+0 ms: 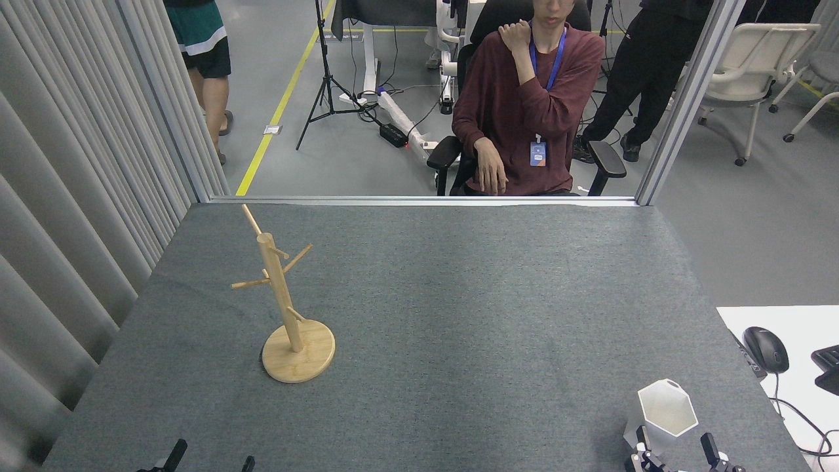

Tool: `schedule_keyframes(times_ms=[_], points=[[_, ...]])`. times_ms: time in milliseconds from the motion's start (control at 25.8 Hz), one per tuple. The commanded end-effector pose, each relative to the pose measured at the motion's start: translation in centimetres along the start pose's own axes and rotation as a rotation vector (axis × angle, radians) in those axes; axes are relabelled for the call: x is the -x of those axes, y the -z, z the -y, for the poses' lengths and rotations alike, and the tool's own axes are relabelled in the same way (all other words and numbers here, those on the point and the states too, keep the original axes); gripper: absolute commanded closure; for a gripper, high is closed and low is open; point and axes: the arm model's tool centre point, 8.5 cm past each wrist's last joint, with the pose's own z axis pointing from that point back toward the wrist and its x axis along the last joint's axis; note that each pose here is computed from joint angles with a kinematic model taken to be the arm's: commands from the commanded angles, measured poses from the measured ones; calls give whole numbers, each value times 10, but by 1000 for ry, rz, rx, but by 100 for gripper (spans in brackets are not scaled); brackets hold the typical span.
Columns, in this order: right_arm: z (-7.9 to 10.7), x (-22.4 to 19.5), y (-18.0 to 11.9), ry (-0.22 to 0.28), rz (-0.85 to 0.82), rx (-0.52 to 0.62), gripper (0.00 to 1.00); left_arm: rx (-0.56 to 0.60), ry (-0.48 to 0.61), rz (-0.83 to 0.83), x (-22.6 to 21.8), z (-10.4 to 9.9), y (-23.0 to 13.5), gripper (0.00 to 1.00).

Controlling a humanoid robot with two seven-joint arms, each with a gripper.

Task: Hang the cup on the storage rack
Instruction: 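Close the right gripper around the white hexagonal cup, then carry the cup with the right gripper toward the left gripper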

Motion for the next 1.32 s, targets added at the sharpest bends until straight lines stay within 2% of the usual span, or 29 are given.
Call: schedule_keyframes(times_ms=[0,232,349,387,426,465,581,736,891,968,1085,1201,1278], points=[[1,-2,9,7,4,7,1,6,4,-6,3,1,-3,0],[-5,-11,28,19,26,-5,1,14,16,-18,11,2,-7,0],[-8,-11,27,20,24,-16,2,16,20,-23,14,2,-8,0],[-9,-11,28,14,26,-18,12,15,20,-21,14,1,-8,0],[-8,-11,28,1,31,-19,30,15,23,-23,15,1,-8,0],[-7,-12,30,-8,35,-16,35,13,20,-21,14,1,-8,0],[-6,-12,31,-8,34,-9,41,16,20,-22,14,2,-9,0],[7,-8,38,-1,17,35,43,13,12,-5,8,2,-8,0],[49,-7,57,6,-6,161,44,-8,-28,85,-13,-1,2,0],[65,-26,64,21,0,213,44,-32,-53,186,-40,-5,15,0],[81,-99,68,71,94,266,44,-67,-40,282,-73,-17,39,0],[100,-164,53,70,243,317,44,-93,-22,328,-95,-25,55,0],[102,-201,34,79,341,321,44,-80,-22,344,-103,-23,58,0]])
